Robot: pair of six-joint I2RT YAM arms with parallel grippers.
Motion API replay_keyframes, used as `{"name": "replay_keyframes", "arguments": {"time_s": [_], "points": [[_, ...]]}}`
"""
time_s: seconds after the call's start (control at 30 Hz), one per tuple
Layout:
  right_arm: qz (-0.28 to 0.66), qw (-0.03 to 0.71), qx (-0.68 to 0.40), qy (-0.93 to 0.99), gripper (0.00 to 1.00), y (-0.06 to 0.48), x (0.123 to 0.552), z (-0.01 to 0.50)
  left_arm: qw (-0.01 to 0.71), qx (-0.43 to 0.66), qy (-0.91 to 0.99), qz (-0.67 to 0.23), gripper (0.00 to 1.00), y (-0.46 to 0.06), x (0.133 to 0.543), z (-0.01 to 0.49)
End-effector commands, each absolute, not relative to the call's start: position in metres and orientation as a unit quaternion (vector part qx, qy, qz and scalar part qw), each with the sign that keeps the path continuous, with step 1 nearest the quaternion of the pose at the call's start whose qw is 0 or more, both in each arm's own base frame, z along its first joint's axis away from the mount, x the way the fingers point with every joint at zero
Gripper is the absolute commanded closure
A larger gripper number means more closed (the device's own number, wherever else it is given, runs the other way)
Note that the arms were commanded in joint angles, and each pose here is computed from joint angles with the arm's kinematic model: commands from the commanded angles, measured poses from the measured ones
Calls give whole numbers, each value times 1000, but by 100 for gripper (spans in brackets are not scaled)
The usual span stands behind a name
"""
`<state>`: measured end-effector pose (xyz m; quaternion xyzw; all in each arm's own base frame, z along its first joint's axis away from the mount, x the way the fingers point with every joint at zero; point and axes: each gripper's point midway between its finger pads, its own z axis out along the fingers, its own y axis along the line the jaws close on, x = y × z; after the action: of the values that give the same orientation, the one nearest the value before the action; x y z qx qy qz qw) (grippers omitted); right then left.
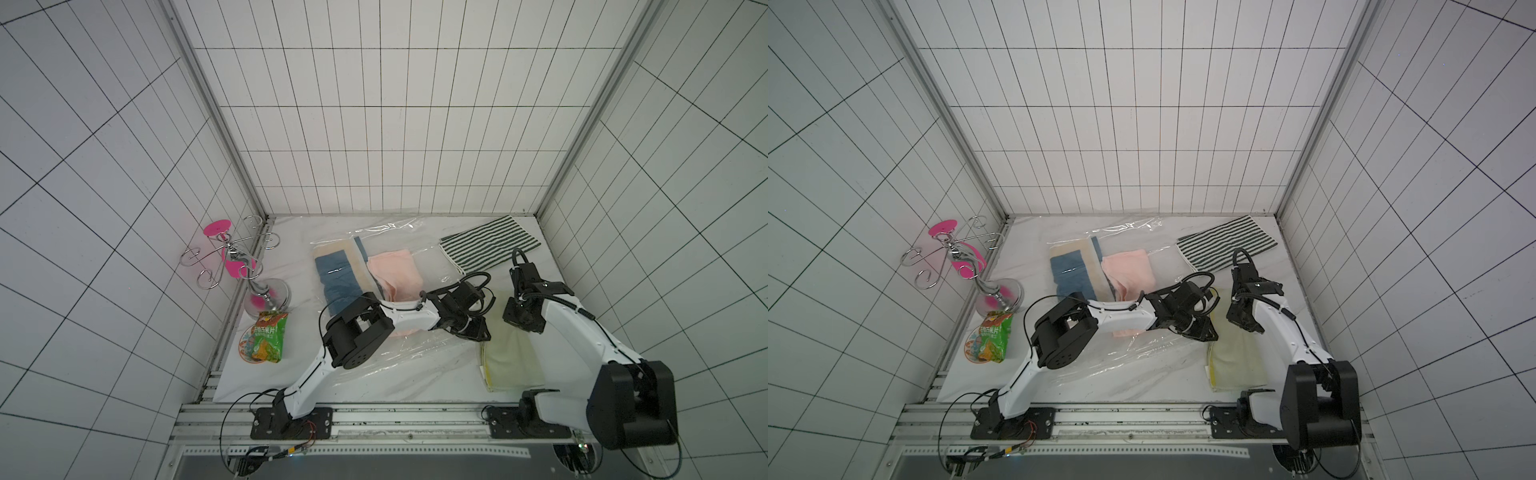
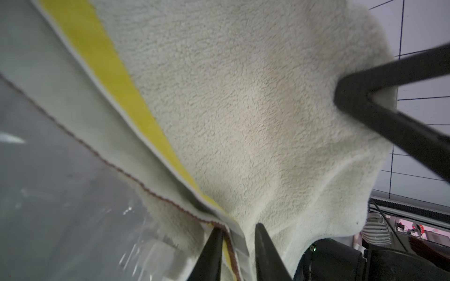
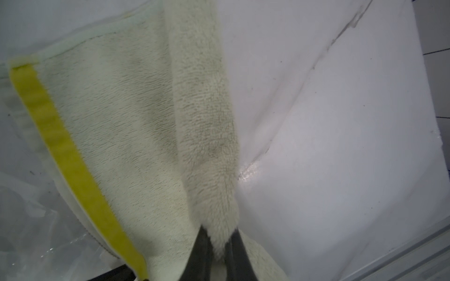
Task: Place the folded towel into the vacuum bag
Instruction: Pick up the towel from the center of the board.
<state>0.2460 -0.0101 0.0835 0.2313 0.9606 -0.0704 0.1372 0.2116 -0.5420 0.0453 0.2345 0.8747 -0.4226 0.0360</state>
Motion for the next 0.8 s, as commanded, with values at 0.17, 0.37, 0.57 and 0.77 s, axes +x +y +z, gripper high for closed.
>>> {"name": "replay_keyframes", "arguments": {"time_s": [0.17,0.37,0.57,0.77], "points": [[-44,129,199,970,89,14,245,94,33,235,863,-447,79,-547,209,45],[-73,115,200,970,95,-1,244,82,61,237,855,-457,64,-529,214,95],[-138,106,254,951,100,-52,238,82,84,245,840,-476,64,-515,208,147],[-229,141,251,930,100,-74,251,119,122,252,841,-463,64,-477,207,181]]}}
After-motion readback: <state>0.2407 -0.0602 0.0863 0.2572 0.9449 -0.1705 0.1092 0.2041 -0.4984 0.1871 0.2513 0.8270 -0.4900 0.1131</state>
